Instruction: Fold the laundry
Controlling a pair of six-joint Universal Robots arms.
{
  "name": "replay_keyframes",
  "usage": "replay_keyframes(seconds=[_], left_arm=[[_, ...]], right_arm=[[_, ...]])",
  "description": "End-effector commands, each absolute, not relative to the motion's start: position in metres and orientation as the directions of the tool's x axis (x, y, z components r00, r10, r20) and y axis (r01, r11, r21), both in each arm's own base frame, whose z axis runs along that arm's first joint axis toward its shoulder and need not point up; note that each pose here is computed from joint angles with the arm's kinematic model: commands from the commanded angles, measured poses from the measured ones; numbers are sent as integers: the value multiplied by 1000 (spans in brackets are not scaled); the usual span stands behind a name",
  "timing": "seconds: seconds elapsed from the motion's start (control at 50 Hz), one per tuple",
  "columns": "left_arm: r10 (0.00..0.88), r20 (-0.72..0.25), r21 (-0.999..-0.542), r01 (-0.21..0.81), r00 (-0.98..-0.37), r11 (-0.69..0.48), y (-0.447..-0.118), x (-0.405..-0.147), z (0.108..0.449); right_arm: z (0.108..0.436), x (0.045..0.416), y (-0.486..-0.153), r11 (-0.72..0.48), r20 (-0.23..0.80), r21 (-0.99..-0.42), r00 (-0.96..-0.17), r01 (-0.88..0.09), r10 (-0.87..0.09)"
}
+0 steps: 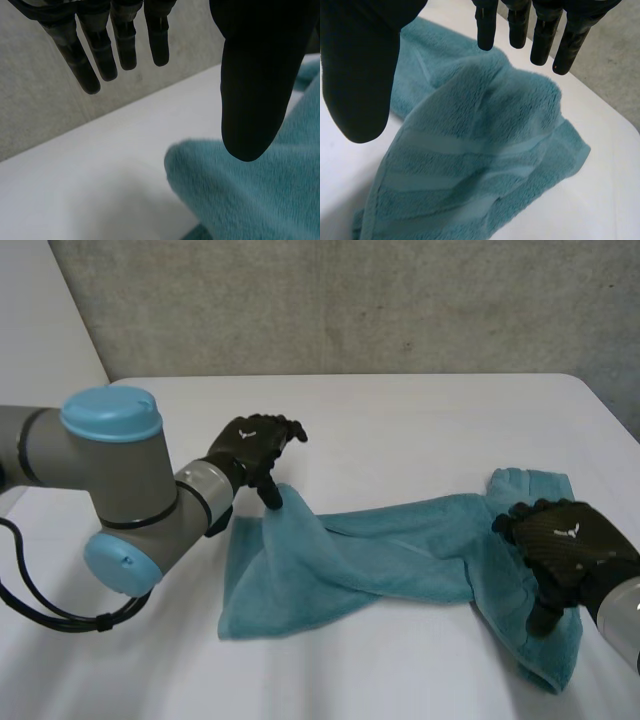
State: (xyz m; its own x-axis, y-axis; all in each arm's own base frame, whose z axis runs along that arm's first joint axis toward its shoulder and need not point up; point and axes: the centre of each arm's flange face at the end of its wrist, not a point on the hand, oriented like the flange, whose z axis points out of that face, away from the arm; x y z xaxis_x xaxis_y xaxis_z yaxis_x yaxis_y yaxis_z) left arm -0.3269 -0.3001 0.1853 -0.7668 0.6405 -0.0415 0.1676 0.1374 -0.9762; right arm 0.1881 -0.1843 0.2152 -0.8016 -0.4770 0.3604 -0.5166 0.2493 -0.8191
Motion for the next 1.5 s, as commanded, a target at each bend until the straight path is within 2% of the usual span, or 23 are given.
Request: replay_keyframes(seconds=[0.02,0.24,0.44,0.72,0.78,0.82,0.84,0.86,0.88,0.94,0.96,0.98,1.0,1.04,1.1,1.18,1.22,1.24,1.28,1.32,1.36,1.44,1.5], left_arm=[[658,-99,-954,260,-747,151,-303,-329,153],[657,-104,-954,262,-747,147,-300,-329,155],[660,-108,-953,266,-744,144,-296,-330,155],[624,-153,-973,226,-767,39,-308,-333,173],[567,-177,-983,174,-805,-61,-321,-334,199],[521,-186,-982,135,-833,-135,-330,-333,219],[472,-187,-973,96,-862,-209,-338,-332,243],[471,-186,-973,96,-862,-210,-338,-332,243],[428,-182,-957,59,-885,-285,-344,-330,266],[351,-148,-896,-25,-925,-444,-348,-324,320],[315,-123,-852,-63,-941,-520,-347,-320,346],[315,-123,-851,-63,-941,-521,-347,-320,347],[286,-97,-806,-93,-953,-584,-344,-314,370],[269,-77,-772,-114,-960,-626,-339,-309,386],[258,-64,-748,-124,-964,-652,-329,-303,397],[260,-82,-786,-98,-962,-610,-322,-296,381],[262,-104,-846,-53,-959,-531,-317,-290,350],[262,-104,-846,-53,-959,-531,-317,-290,350],[282,-131,-916,7,-950,-402,-307,-286,307],[292,-144,-942,41,-945,-334,-301,-283,287],[305,-159,-962,78,-939,-261,-294,-279,266],[348,-185,-983,170,-919,-75,-270,-272,214],[368,-195,-978,210,-909,0,-260,-269,195]], right_arm=[[193,185,-179,230,367,-828,-804,-511,-467],[163,183,-189,236,320,-854,-825,-464,-466],[140,181,-215,355,150,-885,-905,-303,-398],[145,186,-253,267,189,-915,-907,-302,-377],[174,191,-278,148,245,-937,-899,-315,-362],[230,196,-308,-50,353,-934,-884,-355,-306],[230,196,-308,-51,353,-933,-884,-355,-306],[270,199,-320,-168,395,-917,-884,-362,-250],[310,199,-329,-273,415,-892,-891,-359,-186],[345,200,-336,-361,415,-866,-900,-345,-136],[378,201,-340,-451,407,-832,-908,-324,-99],[403,204,-342,-518,399,-800,-913,-303,-83],[404,204,-342,-519,399,-799,-913,-302,-83],[425,218,-347,-592,393,-765,-912,-254,-117],[420,232,-348,-599,407,-771,-891,-219,-199],[396,239,-346,-543,436,-809,-849,-225,-298],[379,239,-345,-488,437,-840,-827,-236,-353],[361,241,-341,-431,432,-869,-800,-245,-416],[346,243,-336,-378,423,-890,-775,-257,-469],[333,244,-333,-331,413,-904,-757,-272,-506],[293,247,-326,-207,383,-922,-697,-326,-606],[252,246,-322,-101,370,-902,-630,-419,-683],[216,237,-320,-22,381,-841,-563,-540,-734]])
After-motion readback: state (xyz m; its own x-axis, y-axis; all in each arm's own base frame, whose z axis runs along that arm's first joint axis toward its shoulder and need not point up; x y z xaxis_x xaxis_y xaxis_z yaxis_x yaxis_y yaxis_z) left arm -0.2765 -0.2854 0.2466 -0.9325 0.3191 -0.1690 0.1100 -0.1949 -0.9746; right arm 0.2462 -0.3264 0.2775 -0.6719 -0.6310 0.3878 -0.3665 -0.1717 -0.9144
